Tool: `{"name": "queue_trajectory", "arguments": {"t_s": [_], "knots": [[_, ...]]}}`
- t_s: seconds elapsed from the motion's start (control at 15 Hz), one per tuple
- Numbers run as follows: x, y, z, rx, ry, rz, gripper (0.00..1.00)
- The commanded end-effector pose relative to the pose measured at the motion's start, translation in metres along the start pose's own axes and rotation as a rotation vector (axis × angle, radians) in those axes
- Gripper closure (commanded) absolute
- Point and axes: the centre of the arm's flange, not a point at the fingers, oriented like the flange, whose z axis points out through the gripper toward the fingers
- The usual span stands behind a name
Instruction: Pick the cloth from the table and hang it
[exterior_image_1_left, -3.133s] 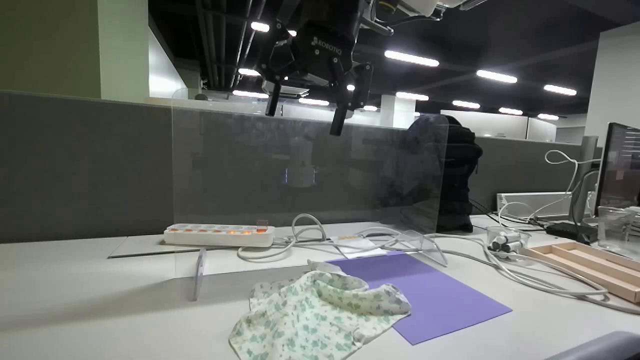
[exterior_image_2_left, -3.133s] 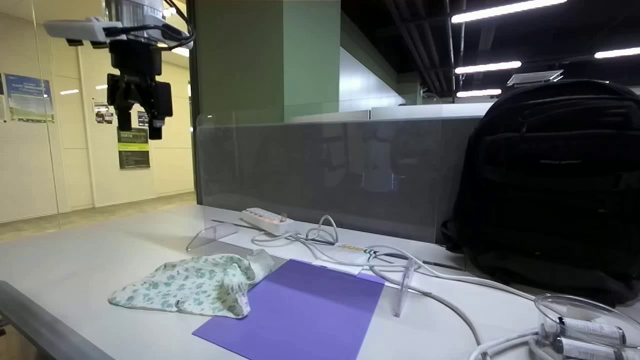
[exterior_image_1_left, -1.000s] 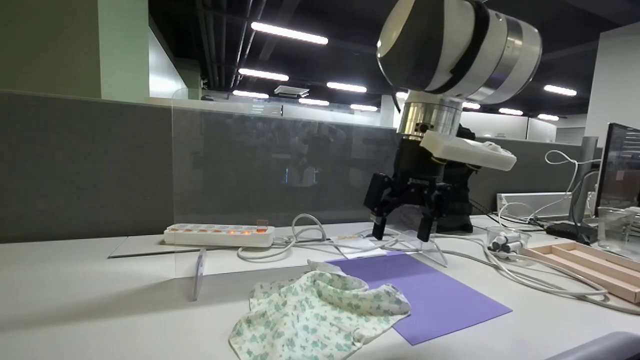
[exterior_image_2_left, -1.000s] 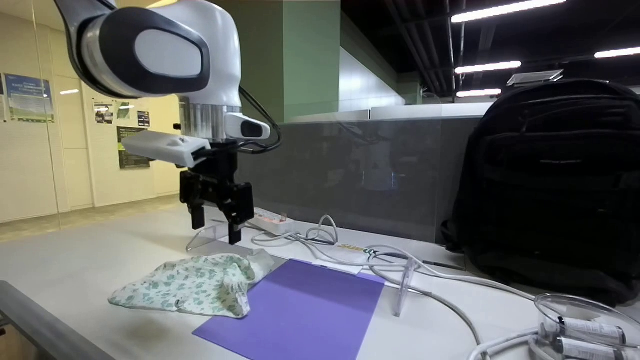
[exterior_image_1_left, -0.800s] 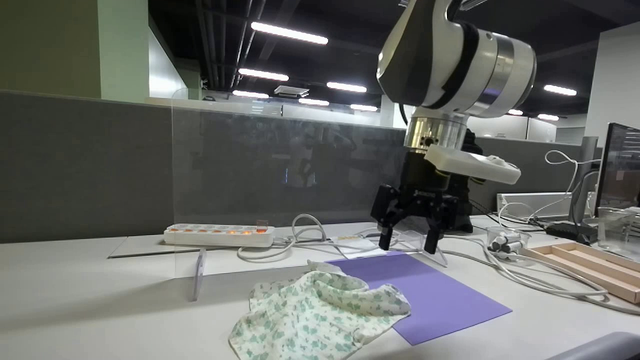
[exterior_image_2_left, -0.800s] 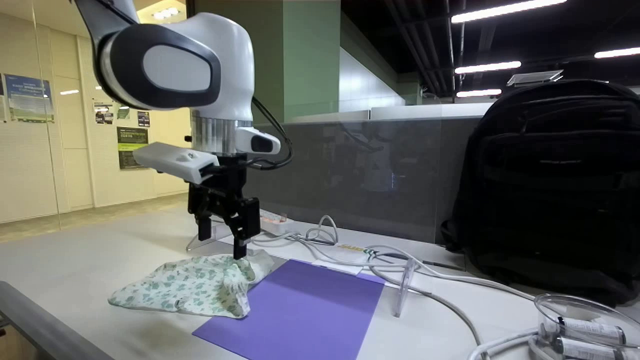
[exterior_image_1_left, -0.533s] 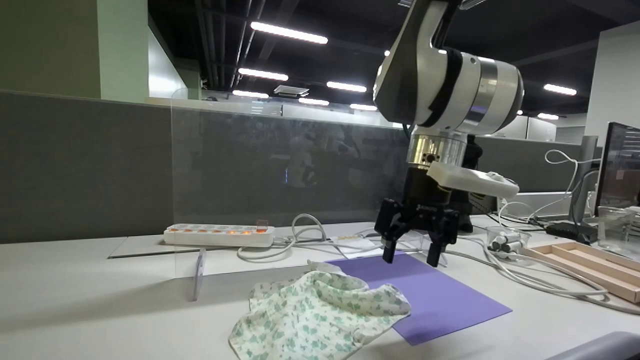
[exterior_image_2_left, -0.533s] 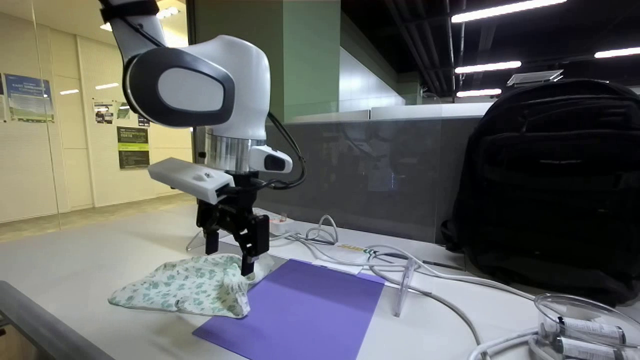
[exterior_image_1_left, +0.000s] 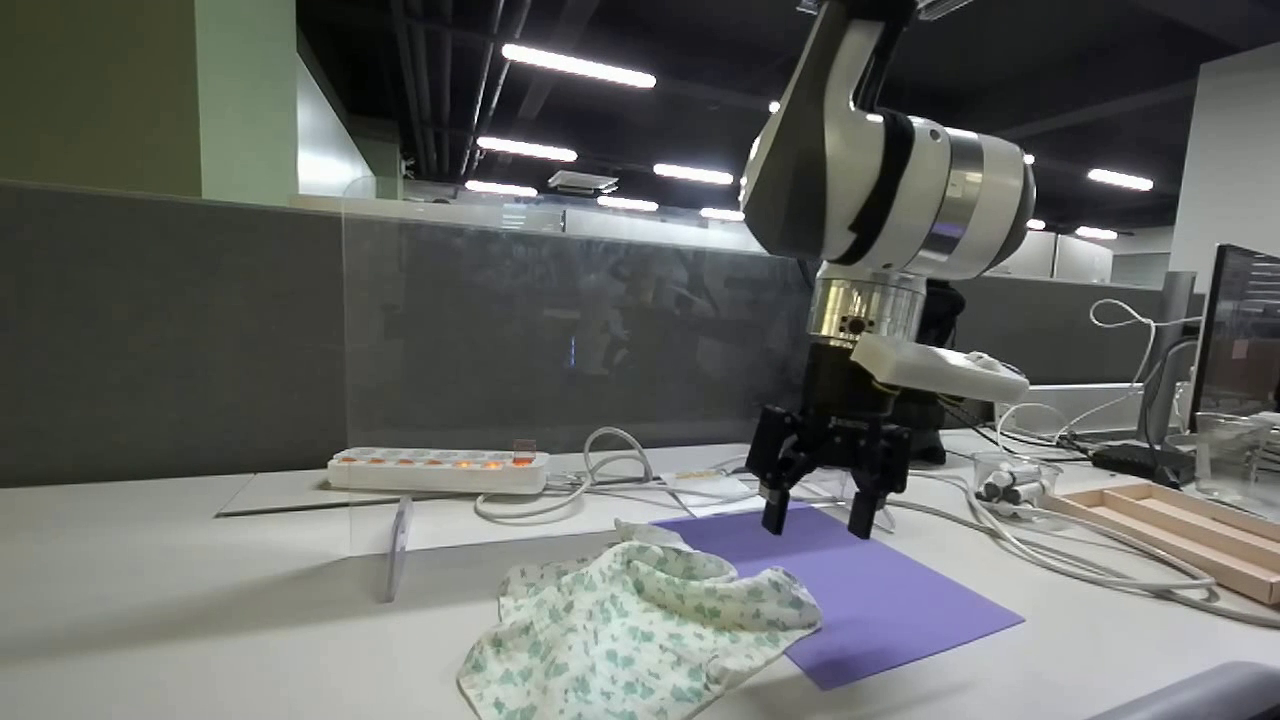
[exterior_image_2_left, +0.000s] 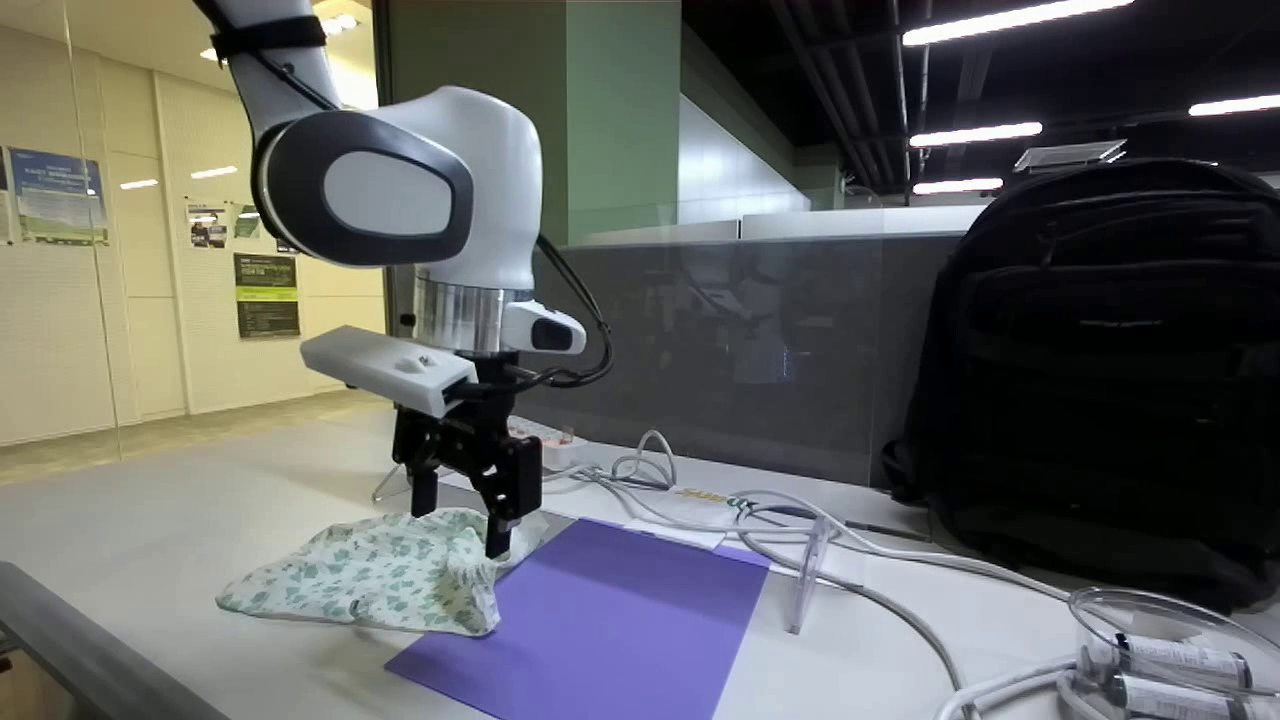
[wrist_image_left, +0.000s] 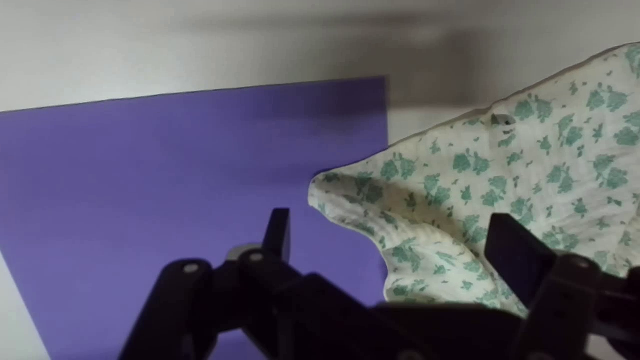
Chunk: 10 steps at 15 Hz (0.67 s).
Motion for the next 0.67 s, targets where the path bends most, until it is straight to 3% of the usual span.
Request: {"name": "queue_trajectory", "arguments": {"t_s": [0.0,0.33,0.6], "knots": [[0.004,-0.007,0.009,0.002,0.05,-0.096,0.0],[0.009,-0.02,0.015,-0.016,0.121,-0.175,0.0],[0.011,-0.025,0.03,-0.034,0.128,-0.212,0.0]]}}
